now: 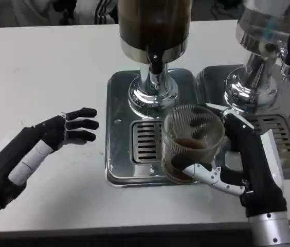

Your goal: Grasp the cup under the faucet to collect the drink, then remove the cup.

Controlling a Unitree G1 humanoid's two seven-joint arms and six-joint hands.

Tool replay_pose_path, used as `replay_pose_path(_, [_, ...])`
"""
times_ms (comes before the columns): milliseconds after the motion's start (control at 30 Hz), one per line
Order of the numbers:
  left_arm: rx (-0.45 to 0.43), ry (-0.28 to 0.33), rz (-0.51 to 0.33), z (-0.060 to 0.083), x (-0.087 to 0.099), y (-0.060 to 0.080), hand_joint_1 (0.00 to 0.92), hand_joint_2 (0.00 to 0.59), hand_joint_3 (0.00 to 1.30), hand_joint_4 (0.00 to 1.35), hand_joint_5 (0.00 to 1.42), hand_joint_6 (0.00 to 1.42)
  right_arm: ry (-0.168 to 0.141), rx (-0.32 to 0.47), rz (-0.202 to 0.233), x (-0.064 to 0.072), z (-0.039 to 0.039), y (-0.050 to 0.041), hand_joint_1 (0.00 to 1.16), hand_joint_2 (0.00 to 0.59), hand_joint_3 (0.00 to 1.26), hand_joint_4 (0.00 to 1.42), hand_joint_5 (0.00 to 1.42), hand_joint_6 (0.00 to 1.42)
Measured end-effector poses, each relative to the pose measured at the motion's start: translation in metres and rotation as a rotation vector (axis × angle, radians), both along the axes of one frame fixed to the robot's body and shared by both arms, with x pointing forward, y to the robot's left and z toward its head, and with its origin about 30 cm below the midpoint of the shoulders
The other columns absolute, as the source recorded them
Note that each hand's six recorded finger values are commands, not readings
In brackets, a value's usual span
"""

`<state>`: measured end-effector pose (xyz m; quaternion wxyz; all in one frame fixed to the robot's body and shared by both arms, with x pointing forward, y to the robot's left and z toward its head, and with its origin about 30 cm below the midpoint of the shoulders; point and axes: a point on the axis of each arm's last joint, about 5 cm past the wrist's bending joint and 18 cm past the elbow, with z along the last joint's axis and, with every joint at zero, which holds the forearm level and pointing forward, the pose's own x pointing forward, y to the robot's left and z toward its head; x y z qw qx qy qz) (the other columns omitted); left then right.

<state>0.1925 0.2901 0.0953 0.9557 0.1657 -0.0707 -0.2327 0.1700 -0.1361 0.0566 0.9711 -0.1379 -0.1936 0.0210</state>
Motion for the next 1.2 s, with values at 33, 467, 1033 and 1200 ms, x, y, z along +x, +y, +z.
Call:
replay_pose_path(33, [-0.001, 0.001, 0.000, 0.000, 0.000, 0.000, 0.000, 0.056, 0.26, 0.28, 0.34, 0.32, 0.000, 0.001, -0.001, -0.001, 0.0004, -0.0005, 0.91, 0.117, 0.71, 0.85, 1.01, 1.35])
replay_pose_path(467, [-0.006, 0.003, 0.000, -0.001, 0.000, -0.001, 0.000, 0.055, 0.26, 0.28, 0.34, 0.31, -0.009, 0.003, 0.007, -0.012, 0.0074, -0.0054, 0.91, 0.114, 0.73, 0.87, 1.03, 1.35])
replay_pose_path(1033, [-0.013, -0.006, -0.008, -0.001, 0.003, -0.004, 0.000, 0.055, 0.26, 0.28, 0.33, 0.30, 0.011, 0.012, 0.017, -0.026, 0.0092, -0.0061, 0.91, 0.114, 0.74, 0.88, 1.04, 1.38])
replay_pose_path(1200, [-0.015, -0.004, -0.021, -0.002, 0.003, -0.007, 0.000, 0.055, 0.26, 0.28, 0.33, 0.31, -0.004, 0.017, 0.028, -0.027, 0.0130, -0.0063, 0.91, 0.114, 0.75, 0.88, 1.04, 1.38])
